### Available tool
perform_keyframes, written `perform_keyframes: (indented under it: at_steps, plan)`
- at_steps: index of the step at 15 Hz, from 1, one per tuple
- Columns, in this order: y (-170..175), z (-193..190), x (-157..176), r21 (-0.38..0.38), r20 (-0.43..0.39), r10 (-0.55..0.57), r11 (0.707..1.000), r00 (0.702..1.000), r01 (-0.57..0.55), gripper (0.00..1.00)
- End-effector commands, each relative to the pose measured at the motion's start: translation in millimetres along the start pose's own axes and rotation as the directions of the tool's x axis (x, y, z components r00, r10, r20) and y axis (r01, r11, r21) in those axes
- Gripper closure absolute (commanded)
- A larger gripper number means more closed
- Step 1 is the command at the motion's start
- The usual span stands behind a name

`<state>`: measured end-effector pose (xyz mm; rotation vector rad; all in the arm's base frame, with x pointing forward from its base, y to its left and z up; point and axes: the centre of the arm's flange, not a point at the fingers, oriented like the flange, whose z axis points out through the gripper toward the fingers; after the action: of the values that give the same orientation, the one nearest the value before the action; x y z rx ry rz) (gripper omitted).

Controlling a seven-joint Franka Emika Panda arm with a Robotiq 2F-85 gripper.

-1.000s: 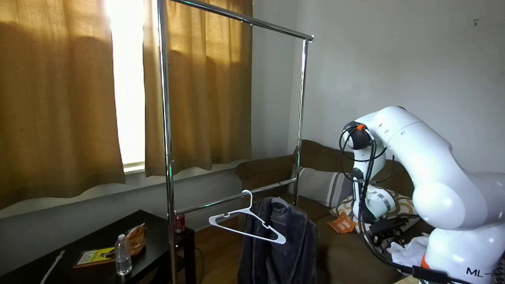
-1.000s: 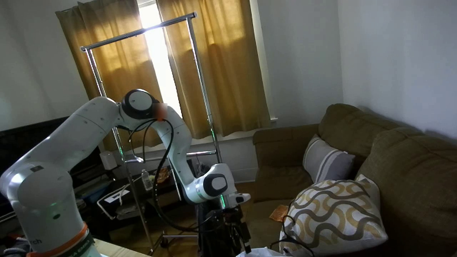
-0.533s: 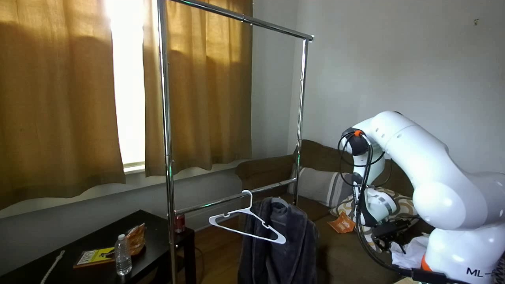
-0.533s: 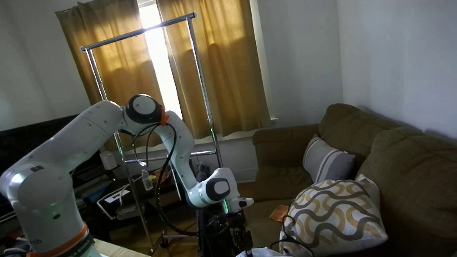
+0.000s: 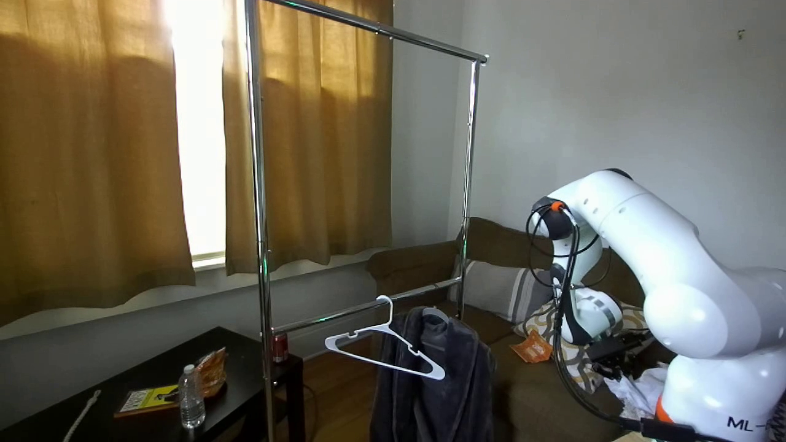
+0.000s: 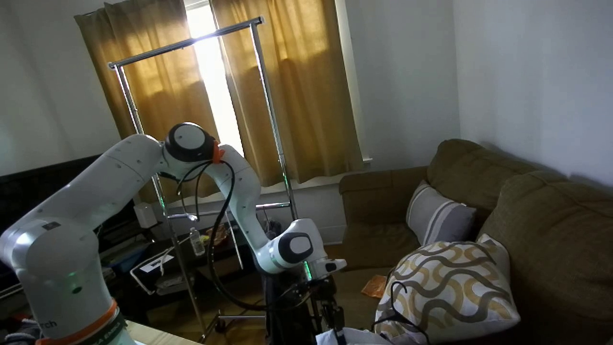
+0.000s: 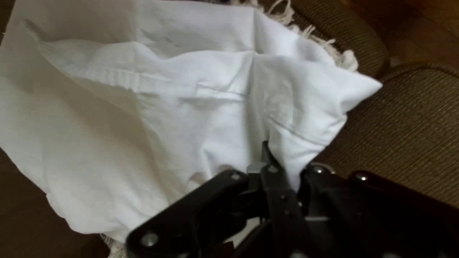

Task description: Remove the hanger from the white cloth, then put the white cloth on the bottom rod

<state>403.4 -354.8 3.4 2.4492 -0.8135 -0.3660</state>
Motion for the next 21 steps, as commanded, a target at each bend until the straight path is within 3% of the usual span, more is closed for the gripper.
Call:
perform_keyframes:
  at_steps: [1, 14, 21]
  plan:
    - [30.1, -31.8, -12.1, -0.019, -0.002, 0.027, 0.999, 1.0, -0.027, 0.98]
    - [100.7, -172.1, -55.0, -0.028, -0.184, 0.144, 0.988, 0.972, -0.152, 0.98]
    - [91.4, -247.8, -89.5, 0.049, -0.327, 0.127, 0.992, 0.937, -0.117, 0.98]
